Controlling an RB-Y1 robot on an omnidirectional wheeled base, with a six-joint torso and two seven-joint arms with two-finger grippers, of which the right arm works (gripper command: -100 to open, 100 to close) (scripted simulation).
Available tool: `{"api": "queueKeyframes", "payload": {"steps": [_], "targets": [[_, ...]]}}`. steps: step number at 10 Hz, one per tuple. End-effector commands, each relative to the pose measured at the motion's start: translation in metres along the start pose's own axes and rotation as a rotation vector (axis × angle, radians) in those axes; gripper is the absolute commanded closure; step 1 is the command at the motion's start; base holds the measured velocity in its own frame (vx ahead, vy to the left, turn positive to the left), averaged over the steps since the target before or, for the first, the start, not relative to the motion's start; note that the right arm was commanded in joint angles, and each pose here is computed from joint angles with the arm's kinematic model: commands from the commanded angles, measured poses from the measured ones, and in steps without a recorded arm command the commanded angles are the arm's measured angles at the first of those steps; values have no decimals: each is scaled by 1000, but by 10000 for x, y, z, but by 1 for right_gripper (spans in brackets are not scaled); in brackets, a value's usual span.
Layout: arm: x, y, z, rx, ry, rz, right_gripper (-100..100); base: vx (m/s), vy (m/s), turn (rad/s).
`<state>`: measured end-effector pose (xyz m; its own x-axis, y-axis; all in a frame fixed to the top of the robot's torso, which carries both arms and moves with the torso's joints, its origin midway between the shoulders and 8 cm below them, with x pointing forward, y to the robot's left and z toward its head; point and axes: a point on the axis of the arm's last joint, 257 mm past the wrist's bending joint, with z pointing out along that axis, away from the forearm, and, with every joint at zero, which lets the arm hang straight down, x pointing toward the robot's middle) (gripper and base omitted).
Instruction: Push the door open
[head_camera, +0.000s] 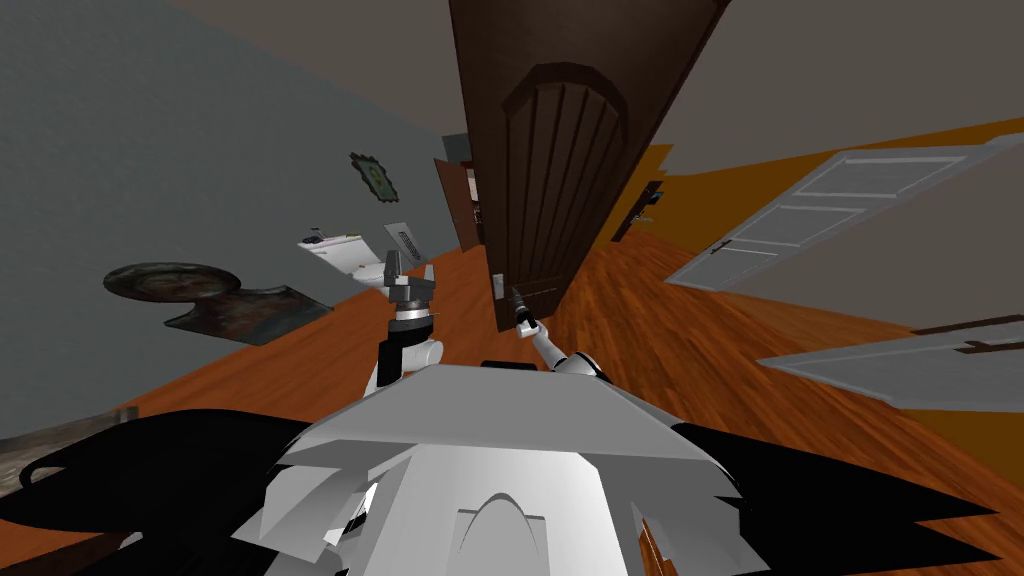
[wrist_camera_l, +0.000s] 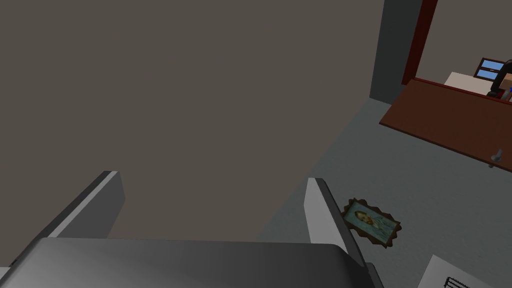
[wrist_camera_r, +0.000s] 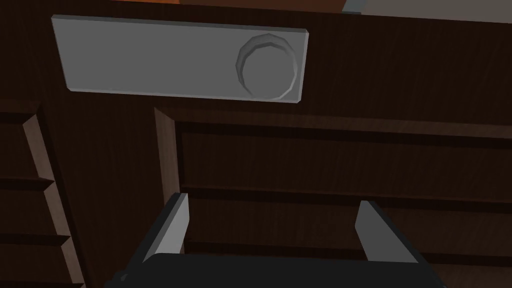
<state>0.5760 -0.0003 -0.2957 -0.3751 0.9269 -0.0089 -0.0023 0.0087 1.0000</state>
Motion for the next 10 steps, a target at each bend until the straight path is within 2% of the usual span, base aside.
{"api": "queueKeyframes", "payload": {"steps": [1,3,4,6,7,8,10], "targets": [[112,-3,-6,0,15,7,-100,-178,109,-50],[125,-1,4,0,16,7,-100,-132,80,-28],[-66,-40,-22,6,2,-21,-100,70,46,25],[-270,-68,-48,11,-16,-48,-100,166,99,23],[-309,-71,-52,12,-20,-52,-100,234,107,21],[-318,-69,-52,11,-22,-52,-100,242,80,19],[-170,-40,-25,4,-15,-27,-100,251,92,31]]}}
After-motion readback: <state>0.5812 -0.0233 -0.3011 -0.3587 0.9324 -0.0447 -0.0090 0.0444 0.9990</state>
